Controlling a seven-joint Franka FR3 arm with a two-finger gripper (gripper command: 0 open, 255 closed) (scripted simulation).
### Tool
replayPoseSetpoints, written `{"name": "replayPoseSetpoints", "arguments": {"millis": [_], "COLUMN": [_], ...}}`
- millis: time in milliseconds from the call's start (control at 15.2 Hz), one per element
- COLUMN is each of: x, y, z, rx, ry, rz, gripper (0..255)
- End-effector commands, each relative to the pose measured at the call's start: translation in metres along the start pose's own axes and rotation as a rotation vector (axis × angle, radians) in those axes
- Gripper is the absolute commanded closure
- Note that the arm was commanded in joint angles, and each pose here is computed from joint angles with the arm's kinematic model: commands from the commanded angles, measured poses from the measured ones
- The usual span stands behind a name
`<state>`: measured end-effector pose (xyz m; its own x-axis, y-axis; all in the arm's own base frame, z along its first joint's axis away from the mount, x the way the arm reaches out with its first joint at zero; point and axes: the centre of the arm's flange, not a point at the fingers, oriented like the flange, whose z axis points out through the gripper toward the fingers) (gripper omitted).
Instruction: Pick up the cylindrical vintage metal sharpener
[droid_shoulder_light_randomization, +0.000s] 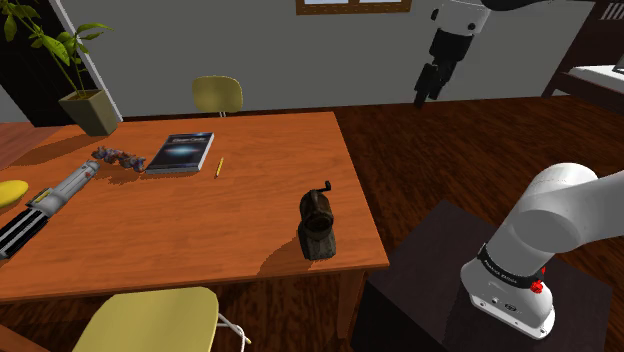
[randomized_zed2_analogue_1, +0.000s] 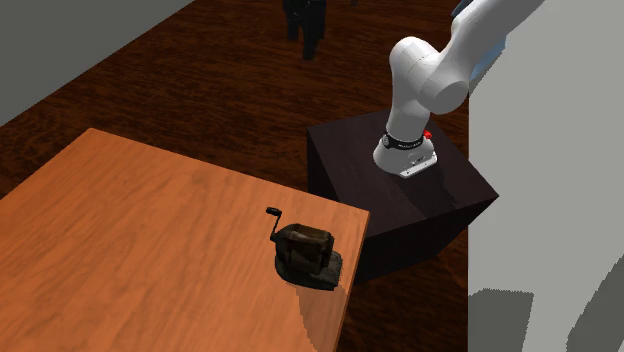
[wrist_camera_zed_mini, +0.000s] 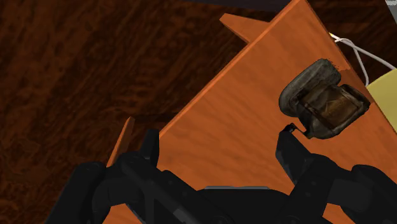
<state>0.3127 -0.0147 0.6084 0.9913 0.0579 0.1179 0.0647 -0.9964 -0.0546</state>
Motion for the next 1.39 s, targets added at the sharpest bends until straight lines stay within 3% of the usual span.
{"name": "replayPoseSetpoints", "arguments": {"millis": [0, 660, 1320], "x": [0.0, 0.035, 0.093], "y": [0.0, -0.097, -0.177], "z": [0.0, 0.091, 0.188], "rx": [0.0, -0.053, -0.106], "ry": [0.0, -0.009, -0.018], "rz": [0.0, 0.26, 0.52], "gripper": [0, 0, 0]}}
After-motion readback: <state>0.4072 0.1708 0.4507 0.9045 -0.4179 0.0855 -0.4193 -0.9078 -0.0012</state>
